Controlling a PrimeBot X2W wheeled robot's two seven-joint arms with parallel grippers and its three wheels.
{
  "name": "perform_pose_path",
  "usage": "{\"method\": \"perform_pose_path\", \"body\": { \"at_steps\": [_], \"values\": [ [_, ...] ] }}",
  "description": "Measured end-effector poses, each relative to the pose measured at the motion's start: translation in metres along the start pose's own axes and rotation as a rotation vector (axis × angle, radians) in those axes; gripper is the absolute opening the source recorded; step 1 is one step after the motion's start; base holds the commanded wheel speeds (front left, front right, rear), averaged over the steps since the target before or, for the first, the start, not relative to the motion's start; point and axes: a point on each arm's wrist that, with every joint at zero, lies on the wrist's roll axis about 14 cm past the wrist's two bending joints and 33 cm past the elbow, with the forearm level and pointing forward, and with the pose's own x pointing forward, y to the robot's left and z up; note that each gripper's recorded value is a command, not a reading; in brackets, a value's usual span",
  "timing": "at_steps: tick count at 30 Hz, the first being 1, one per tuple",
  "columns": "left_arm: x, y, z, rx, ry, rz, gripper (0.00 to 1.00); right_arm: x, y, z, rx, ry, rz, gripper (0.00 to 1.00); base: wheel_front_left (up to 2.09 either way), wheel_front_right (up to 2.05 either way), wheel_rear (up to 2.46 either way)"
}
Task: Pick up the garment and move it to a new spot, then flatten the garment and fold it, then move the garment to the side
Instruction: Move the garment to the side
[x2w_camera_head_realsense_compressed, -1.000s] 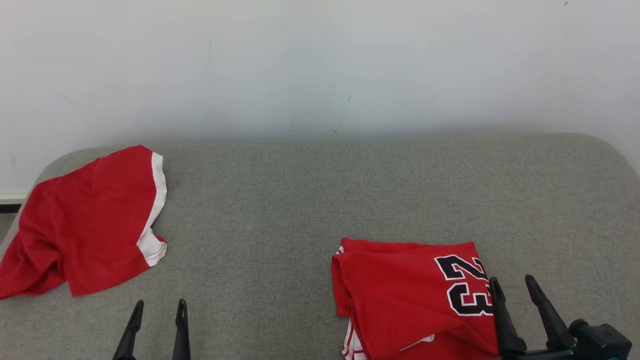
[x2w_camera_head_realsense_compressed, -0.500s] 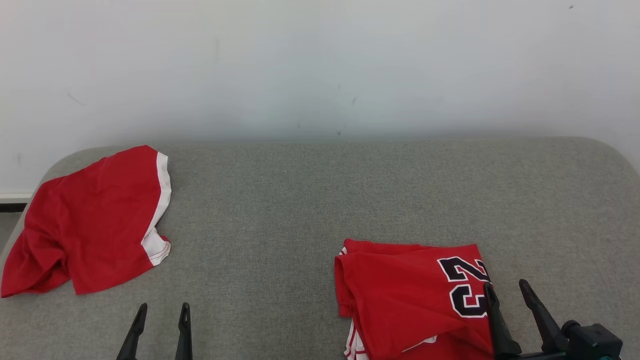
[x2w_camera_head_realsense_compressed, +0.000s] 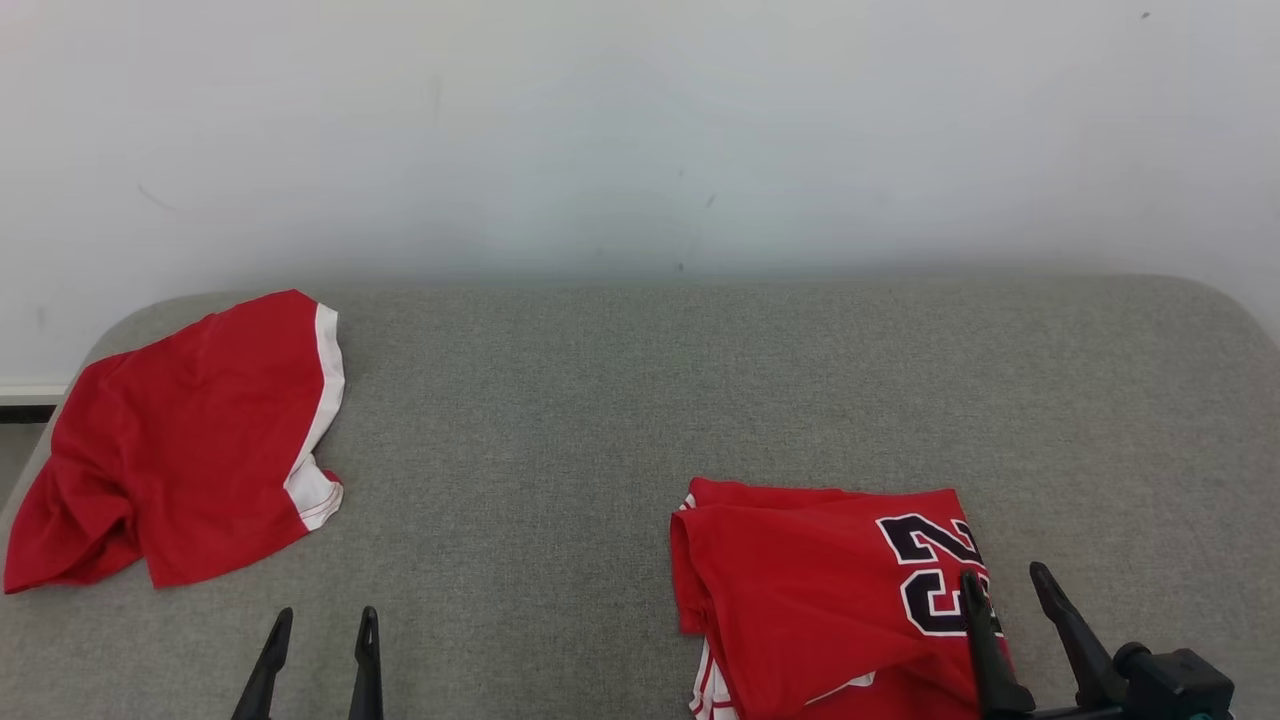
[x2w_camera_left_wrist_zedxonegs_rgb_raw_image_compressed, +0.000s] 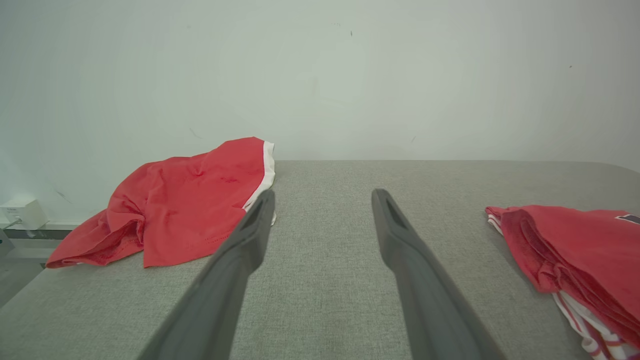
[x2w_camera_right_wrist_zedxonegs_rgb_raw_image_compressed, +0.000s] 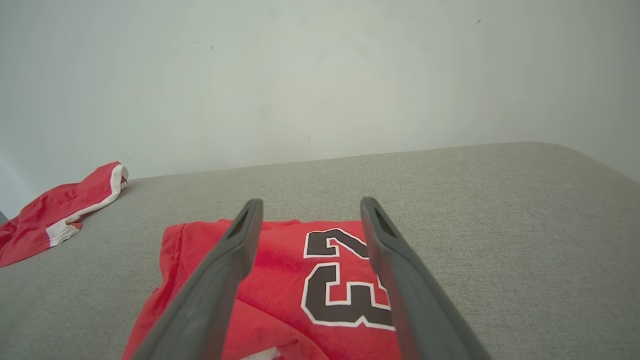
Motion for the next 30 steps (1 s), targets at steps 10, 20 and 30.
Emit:
{"method": "perform_pose_path", "body": {
  "at_steps": [10, 20, 30],
  "values": [
    [0.001, 0.0, -0.005, -0.001, 0.014, 0.001, 1.0, 0.011, -0.005, 0.002, -0.025, 0.01, 0.02, 1.0, 0.0, 0.0, 0.0],
    [0.002, 0.0, -0.012, 0.003, 0.037, 0.002, 1.0, 0.036, -0.029, -0.016, -0.075, 0.129, 0.003, 1.0, 0.0, 0.0, 0.0],
    [0.011, -0.004, -0.022, -0.006, 0.068, -0.008, 1.0, 0.047, -0.056, -0.065, -0.097, 0.339, -0.043, 1.0, 0.0, 0.0, 0.0]
  ]
}}
